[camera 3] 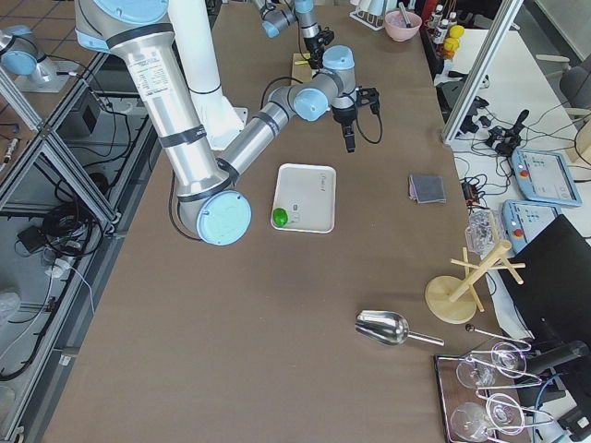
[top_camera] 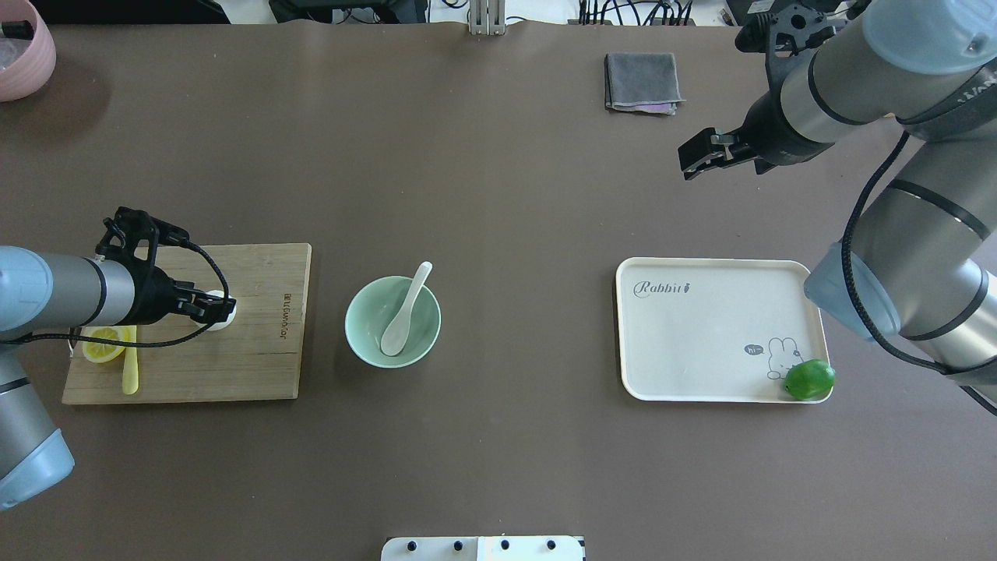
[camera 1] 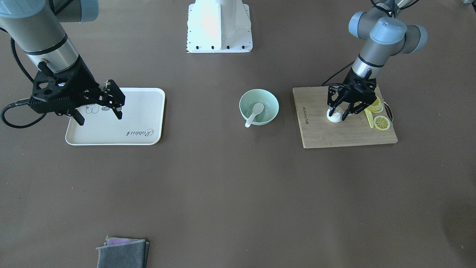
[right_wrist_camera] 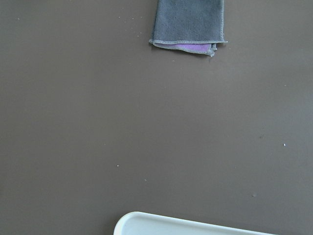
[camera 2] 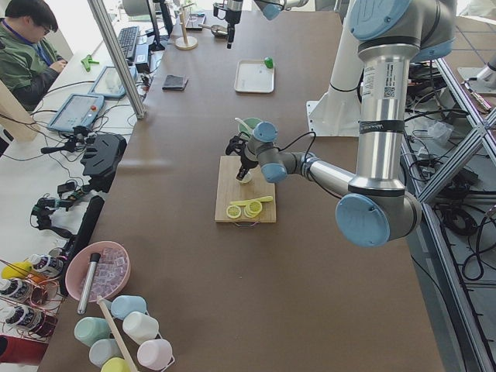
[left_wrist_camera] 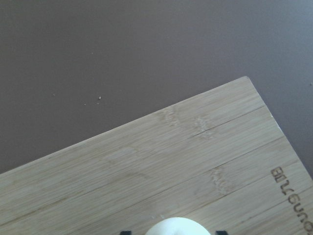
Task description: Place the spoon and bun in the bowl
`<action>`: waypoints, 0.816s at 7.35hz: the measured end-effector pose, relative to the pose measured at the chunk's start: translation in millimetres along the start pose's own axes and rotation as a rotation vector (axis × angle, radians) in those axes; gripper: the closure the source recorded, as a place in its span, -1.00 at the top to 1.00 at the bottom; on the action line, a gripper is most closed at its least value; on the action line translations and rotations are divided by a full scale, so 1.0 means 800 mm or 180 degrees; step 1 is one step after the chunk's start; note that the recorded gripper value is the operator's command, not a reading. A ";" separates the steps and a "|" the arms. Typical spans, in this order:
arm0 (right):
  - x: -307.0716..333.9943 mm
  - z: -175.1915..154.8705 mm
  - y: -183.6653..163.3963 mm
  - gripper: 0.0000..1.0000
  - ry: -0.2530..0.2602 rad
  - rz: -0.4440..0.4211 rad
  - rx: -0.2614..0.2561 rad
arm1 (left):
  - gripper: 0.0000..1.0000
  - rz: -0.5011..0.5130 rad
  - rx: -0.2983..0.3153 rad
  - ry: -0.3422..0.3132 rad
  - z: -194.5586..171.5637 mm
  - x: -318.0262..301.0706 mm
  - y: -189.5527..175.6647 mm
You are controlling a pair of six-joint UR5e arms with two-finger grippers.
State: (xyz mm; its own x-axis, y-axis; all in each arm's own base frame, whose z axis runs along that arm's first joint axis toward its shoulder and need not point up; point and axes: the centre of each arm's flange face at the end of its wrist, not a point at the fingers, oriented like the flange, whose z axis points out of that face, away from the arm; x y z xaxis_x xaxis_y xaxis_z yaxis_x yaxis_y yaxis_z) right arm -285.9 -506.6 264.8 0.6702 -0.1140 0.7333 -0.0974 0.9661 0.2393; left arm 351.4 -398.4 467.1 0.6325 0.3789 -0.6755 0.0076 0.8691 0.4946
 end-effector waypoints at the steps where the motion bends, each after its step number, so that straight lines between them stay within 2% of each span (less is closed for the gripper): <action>1: 0.000 0.000 0.000 1.00 -0.0001 0.0008 0.0002 | -1.00 0.0010 0.0051 0.0049 -0.012 0.008 -0.005; 3: 0.000 0.000 0.000 1.00 0.0004 0.0015 0.0008 | -1.00 -0.0156 0.0196 0.0220 -0.038 0.040 -0.027; 6: 0.001 0.001 0.000 1.00 0.0015 0.0020 0.0009 | -1.00 -0.0624 0.0377 0.0647 -0.043 0.150 -0.072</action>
State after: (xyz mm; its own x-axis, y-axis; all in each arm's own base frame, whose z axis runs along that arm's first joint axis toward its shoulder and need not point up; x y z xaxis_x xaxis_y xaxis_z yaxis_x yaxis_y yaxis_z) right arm -286.2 -506.9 266.1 0.6731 -0.1067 0.7318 -0.1037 0.9661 0.2363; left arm 400.1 -392.0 338.4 0.4421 0.2739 -0.8541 0.2120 0.8933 0.3962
